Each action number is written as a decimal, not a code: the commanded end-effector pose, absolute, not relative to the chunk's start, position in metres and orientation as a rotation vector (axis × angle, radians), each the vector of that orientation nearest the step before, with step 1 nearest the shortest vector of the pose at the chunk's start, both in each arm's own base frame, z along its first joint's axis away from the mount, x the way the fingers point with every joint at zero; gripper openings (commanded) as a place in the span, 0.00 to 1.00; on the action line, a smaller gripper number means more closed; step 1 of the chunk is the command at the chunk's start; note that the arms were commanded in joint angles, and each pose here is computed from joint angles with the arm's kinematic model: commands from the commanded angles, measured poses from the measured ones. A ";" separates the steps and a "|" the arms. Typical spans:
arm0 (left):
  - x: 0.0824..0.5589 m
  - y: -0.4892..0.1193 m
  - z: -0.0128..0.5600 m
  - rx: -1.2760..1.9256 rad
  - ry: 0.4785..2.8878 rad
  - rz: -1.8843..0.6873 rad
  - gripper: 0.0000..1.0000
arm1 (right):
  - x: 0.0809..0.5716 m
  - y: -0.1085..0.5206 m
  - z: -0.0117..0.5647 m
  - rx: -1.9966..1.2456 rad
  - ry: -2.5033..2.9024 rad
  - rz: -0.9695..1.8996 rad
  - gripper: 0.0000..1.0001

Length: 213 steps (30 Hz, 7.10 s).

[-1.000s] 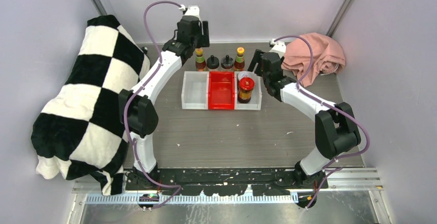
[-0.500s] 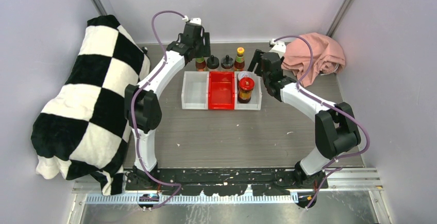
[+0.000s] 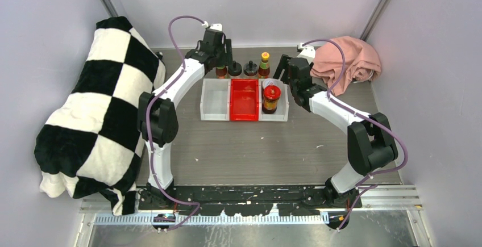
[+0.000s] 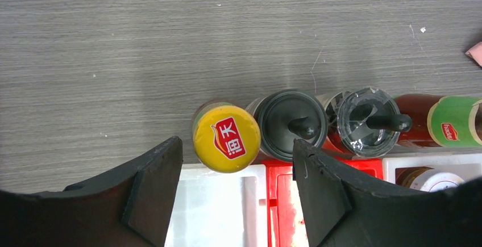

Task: Organize the condiment bottles
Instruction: Pick up the bottle from the center of the board, then place the bottle in the storage box.

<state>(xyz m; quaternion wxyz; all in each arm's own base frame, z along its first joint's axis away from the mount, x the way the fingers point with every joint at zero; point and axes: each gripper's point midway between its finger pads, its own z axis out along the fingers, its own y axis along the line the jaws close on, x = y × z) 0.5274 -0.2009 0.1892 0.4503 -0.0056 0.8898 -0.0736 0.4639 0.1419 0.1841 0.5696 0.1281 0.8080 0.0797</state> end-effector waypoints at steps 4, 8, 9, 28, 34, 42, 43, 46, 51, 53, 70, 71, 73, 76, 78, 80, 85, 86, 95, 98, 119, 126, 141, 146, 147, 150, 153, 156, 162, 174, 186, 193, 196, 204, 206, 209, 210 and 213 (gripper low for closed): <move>0.545 -0.202 0.211 -0.035 2.074 -0.219 0.70 | 0.476 0.145 0.203 0.314 1.835 0.219 0.78; 0.548 -0.199 0.212 -0.039 2.053 -0.205 0.69 | 0.478 0.146 0.201 0.312 1.841 0.220 0.78; 0.549 -0.198 0.212 -0.039 2.047 -0.201 0.69 | 0.478 0.147 0.200 0.311 1.841 0.221 0.78; 0.551 -0.188 0.231 -0.055 1.902 -0.177 0.65 | 0.485 0.152 0.197 0.297 1.851 0.224 0.78; 0.554 -0.189 0.240 -0.042 1.873 -0.184 0.67 | 0.486 0.152 0.199 0.293 1.849 0.221 0.78; 0.553 -0.188 0.244 -0.041 1.862 -0.181 0.65 | 0.487 0.151 0.202 0.293 1.844 0.220 0.78; 0.553 -0.188 0.245 -0.042 1.859 -0.182 0.63 | 0.487 0.151 0.202 0.292 1.845 0.220 0.78; 0.553 -0.188 0.246 -0.043 1.855 -0.183 0.57 | 0.487 0.151 0.202 0.291 1.845 0.219 0.78; 0.551 -0.188 0.246 -0.047 1.852 -0.185 0.47 | 0.486 0.151 0.201 0.291 1.847 0.218 0.78; 0.550 -0.188 0.247 -0.047 1.850 -0.186 0.42 | 0.486 0.151 0.202 0.293 1.846 0.221 0.78; 0.548 -0.187 0.257 -0.038 1.797 -0.193 0.00 | 0.482 0.149 0.207 0.296 1.840 0.222 0.78; 0.548 -0.188 0.257 -0.034 1.792 -0.193 0.00 | 0.482 0.149 0.207 0.296 1.840 0.221 0.78; 0.548 -0.189 0.258 -0.024 1.779 -0.195 0.00 | 0.481 0.149 0.208 0.296 1.839 0.224 0.78; 0.548 -0.192 0.264 -0.008 1.756 -0.196 0.00 | 0.481 0.149 0.209 0.295 1.839 0.225 0.78; 0.548 -0.194 0.270 0.002 1.735 -0.200 0.00 | 0.481 0.149 0.209 0.296 1.838 0.226 0.78; 0.549 -0.196 0.274 0.010 1.715 -0.201 0.00 | 0.481 0.149 0.208 0.296 1.839 0.226 0.78; 0.550 -0.198 0.287 0.020 1.672 -0.195 0.00 | 0.481 0.150 0.210 0.296 1.835 0.229 0.78; 0.550 -0.198 0.290 0.019 1.663 -0.194 0.00 | 0.481 0.150 0.211 0.295 1.834 0.231 0.78; 0.549 -0.193 0.312 -0.001 1.591 -0.175 0.00 | 0.483 0.152 0.212 0.295 1.830 0.241 0.78; 0.550 -0.192 0.320 -0.007 1.567 -0.174 0.00 | 0.483 0.152 0.213 0.293 1.829 0.242 0.78; 0.555 -0.186 0.369 -0.023 1.465 -0.145 0.00 | 0.487 0.154 0.218 0.282 1.827 0.239 0.78; 0.556 -0.185 0.375 -0.026 1.450 -0.133 0.00 | 0.487 0.154 0.218 0.281 1.826 0.238 0.78; 0.553 -0.179 0.407 -0.036 1.399 -0.112 0.00 | 0.487 0.154 0.222 0.279 1.823 0.240 0.78; 0.549 -0.175 0.417 -0.048 1.386 -0.107 0.00 | 0.486 0.152 0.225 0.281 1.819 0.238 0.78; 0.547 -0.174 0.419 -0.050 1.383 -0.106 0.00 | 0.485 0.152 0.227 0.282 1.818 0.239 0.78; 0.542 -0.171 0.423 -0.060 1.380 -0.108 0.00 | 0.483 0.151 0.229 0.286 1.814 0.238 0.78; 0.537 -0.168 0.428 -0.070 1.380 -0.108 0.00 | 0.480 0.150 0.233 0.291 1.809 0.246 0.78; 0.530 -0.165 0.432 -0.079 1.376 -0.107 0.00 | 0.477 0.149 0.235 0.294 1.807 0.250 0.78; 0.512 -0.159 0.440 -0.101 1.376 -0.110 0.00 | 0.469 0.147 0.244 0.303 1.794 0.267 0.78; 0.472 -0.159 0.430 -0.133 1.408 -0.115 0.00 | 0.457 0.141 0.246 0.313 1.789 0.264 0.78; 0.440 -0.156 0.405 -0.167 1.436 -0.111 0.00 | 0.445 0.138 0.252 0.318 1.778 0.287 0.78; 0.437 -0.156 0.386 -0.183 1.449 -0.115 0.00 | 0.444 0.138 0.251 0.315 1.781 0.288 0.78; 0.438 -0.157 0.380 -0.186 1.452 -0.118 0.00 | 0.445 0.139 0.252 0.312 1.779 0.288 0.78; 0.444 -0.161 0.362 -0.192 1.462 -0.125 0.00 | 0.446 0.139 0.252 0.308 1.779 0.280 0.78; 0.446 -0.162 0.358 -0.192 1.465 -0.123 0.00 | 0.448 0.139 0.251 0.308 1.782 0.276 0.78; 0.448 -0.164 0.352 -0.191 1.471 -0.122 0.00 | 0.449 0.139 0.250 0.304 1.784 0.272 0.78; 0.449 -0.165 0.350 -0.189 1.473 -0.122 0.00 | 0.450 0.139 0.249 0.305 1.785 0.270 0.78; 0.452 -0.167 0.344 -0.188 1.476 -0.122 0.00 | 0.451 0.140 0.249 0.302 1.786 0.269 0.78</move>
